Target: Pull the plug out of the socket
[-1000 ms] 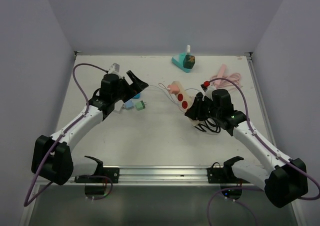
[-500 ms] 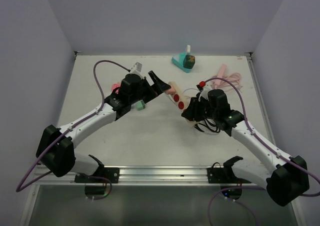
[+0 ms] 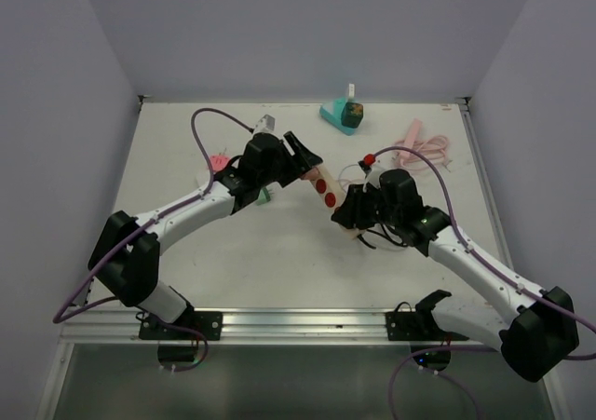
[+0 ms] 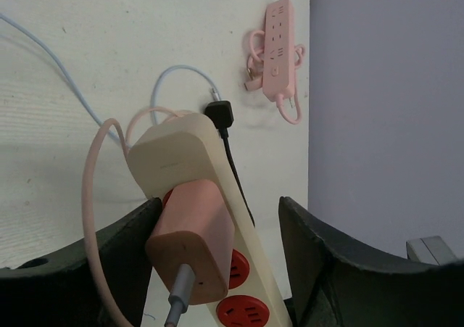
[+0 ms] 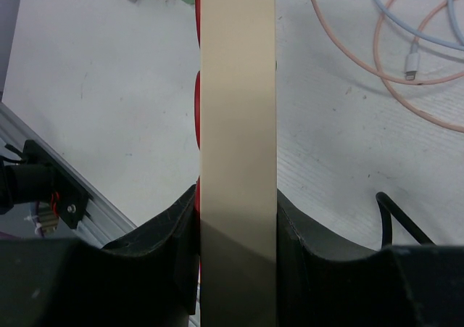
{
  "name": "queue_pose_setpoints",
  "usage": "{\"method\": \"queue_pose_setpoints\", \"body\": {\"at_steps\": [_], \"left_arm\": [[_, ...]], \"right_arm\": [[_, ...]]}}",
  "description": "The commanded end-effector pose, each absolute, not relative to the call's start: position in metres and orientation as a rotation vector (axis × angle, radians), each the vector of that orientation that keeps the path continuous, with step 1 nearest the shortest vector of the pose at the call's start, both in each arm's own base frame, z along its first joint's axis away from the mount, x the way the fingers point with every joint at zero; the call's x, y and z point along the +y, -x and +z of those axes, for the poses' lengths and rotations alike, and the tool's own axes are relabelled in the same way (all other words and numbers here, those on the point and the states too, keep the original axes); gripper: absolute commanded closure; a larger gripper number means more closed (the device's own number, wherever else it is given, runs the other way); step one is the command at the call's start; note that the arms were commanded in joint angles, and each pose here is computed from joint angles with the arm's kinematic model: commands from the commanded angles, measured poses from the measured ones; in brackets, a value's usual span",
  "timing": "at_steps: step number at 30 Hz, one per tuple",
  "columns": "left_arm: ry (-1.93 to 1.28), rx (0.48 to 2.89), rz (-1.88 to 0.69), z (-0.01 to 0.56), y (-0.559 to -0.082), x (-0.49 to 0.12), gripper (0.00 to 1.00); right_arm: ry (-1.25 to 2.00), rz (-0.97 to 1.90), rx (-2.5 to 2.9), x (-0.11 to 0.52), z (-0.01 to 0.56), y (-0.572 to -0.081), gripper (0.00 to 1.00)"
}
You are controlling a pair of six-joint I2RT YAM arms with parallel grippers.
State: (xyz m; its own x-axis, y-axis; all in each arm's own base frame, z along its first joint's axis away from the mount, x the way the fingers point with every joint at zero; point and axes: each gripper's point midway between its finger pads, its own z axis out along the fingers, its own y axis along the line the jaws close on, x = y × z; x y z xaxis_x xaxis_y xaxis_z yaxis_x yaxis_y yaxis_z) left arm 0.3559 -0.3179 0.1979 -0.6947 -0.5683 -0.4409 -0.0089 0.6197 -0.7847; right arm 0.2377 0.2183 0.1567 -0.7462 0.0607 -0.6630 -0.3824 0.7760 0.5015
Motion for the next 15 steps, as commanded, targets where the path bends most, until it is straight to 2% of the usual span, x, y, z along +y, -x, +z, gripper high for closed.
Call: {"method": "queue_pose_setpoints", "body": {"at_steps": [1,2,7,8,13,15], "left_arm": [[0.459,2.034,-1.078,0.232,-0.370,-0.323,0.33],[0.464,2.034,-1.076,0.231,-0.370,-0.322,0.36],[0.467,2.039,-1.091,0.230,-0.365,-0.321,0.39],[0.469,2.043,-1.093,0.228,-0.364,-0.321,0.48],[0.471,2.040,-1.101,0.229,-0.360,-0.319,0.70],[0.467,2.034,-1.104,0.232,-0.359,-0.317,0.83]], "right_arm": [[0.228,0.903,2.083,0.230,0.207,-0.253,1.00],[0.225,0.900,2.079,0.229,0.208,-0.254,1.00],[0.203,0.899,2.091,0.228,0.202,-0.254,1.00],[0.201,0.900,2.086,0.229,0.202,-0.254,1.00],[0.194,0.906,2.094,0.230,0.199,-0.254,1.00],[0.189,0.903,2.099,0.229,0.197,-0.254,1.00]]}}
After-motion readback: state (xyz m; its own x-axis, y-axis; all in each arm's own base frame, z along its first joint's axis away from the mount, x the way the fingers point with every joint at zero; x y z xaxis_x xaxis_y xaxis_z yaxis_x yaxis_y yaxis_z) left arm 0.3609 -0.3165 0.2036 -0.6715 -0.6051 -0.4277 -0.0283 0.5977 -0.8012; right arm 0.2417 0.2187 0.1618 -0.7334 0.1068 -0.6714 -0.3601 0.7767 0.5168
